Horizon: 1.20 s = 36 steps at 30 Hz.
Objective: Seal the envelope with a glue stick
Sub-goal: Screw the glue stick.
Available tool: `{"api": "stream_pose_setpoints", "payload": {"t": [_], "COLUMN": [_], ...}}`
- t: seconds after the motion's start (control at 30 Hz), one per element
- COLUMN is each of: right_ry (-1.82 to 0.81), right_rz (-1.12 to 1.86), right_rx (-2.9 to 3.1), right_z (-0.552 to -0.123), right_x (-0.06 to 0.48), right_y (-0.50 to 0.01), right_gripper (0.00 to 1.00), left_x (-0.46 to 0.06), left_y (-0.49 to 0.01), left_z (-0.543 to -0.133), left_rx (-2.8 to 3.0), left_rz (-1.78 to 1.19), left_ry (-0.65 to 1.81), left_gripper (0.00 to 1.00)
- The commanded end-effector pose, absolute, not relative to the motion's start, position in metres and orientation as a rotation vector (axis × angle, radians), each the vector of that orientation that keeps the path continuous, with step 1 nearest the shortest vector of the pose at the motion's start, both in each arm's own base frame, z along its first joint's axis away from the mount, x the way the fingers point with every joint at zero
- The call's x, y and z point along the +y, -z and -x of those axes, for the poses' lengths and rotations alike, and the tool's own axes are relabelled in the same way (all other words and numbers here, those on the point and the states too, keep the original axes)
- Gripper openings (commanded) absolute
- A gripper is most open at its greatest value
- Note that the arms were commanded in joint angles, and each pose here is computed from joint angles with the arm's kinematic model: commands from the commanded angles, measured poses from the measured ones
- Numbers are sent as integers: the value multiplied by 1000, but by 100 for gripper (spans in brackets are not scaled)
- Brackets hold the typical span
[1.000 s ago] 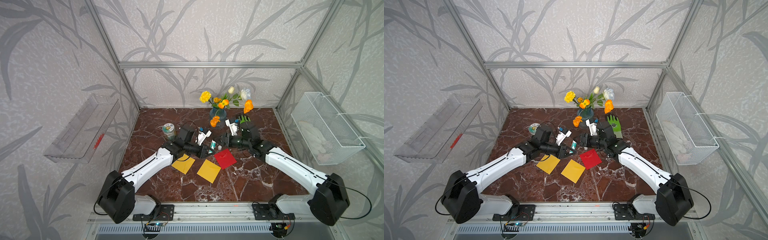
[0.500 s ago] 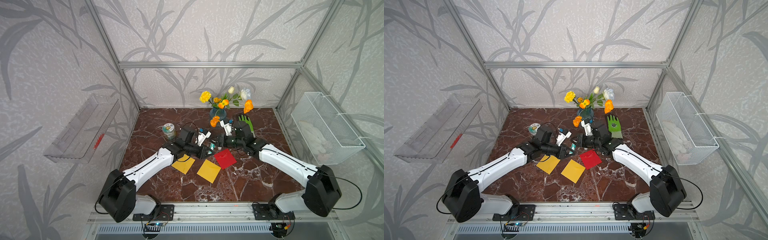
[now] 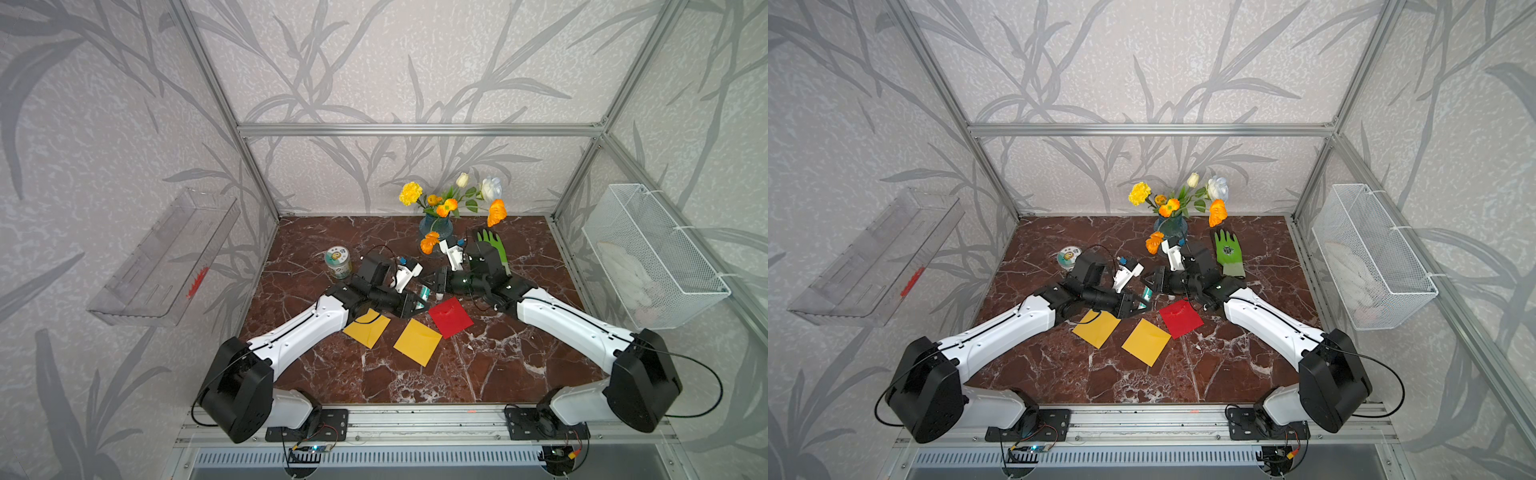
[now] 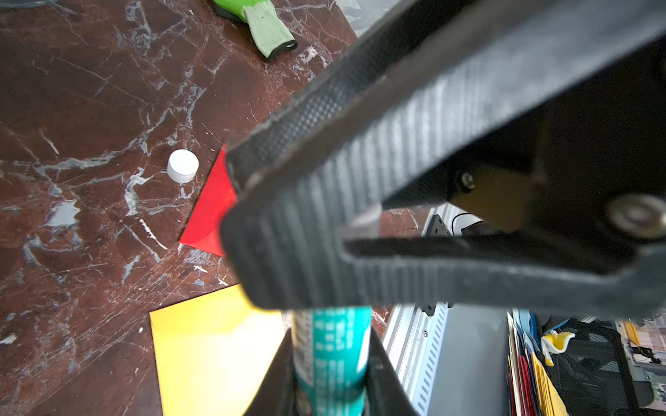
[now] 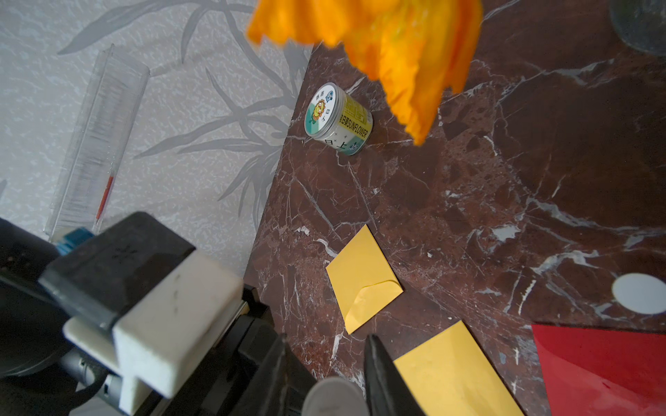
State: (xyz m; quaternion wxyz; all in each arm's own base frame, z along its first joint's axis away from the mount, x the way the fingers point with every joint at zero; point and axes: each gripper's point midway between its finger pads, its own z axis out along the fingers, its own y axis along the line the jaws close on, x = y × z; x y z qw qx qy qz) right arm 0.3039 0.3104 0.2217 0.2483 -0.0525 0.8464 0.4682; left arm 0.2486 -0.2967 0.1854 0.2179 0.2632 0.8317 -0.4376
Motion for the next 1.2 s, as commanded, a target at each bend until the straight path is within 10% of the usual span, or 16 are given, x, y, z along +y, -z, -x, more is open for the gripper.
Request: {"api": "stream_pose_setpoints", "payload": {"t": [0.0, 0.87, 1.17], "right_ry": [-1307, -1652, -1492], "right_rz": [174, 770, 551], "right_rx": [2247, 1512, 1785], "right_z": [-304, -190, -236], "right_x": [312, 287, 288], "right_y": [-240, -358, -334], "right_gripper": [29, 12, 57], "left_x": [-299, -309, -305], "left_y": [-184, -290, -253], "left_z": [-246, -174, -202], "left_rx": [2293, 1905, 2088], "left_rz": [-739, -1094, -959], "left_ry": [1235, 1919, 1588], "left_gripper": [0, 0, 0]}}
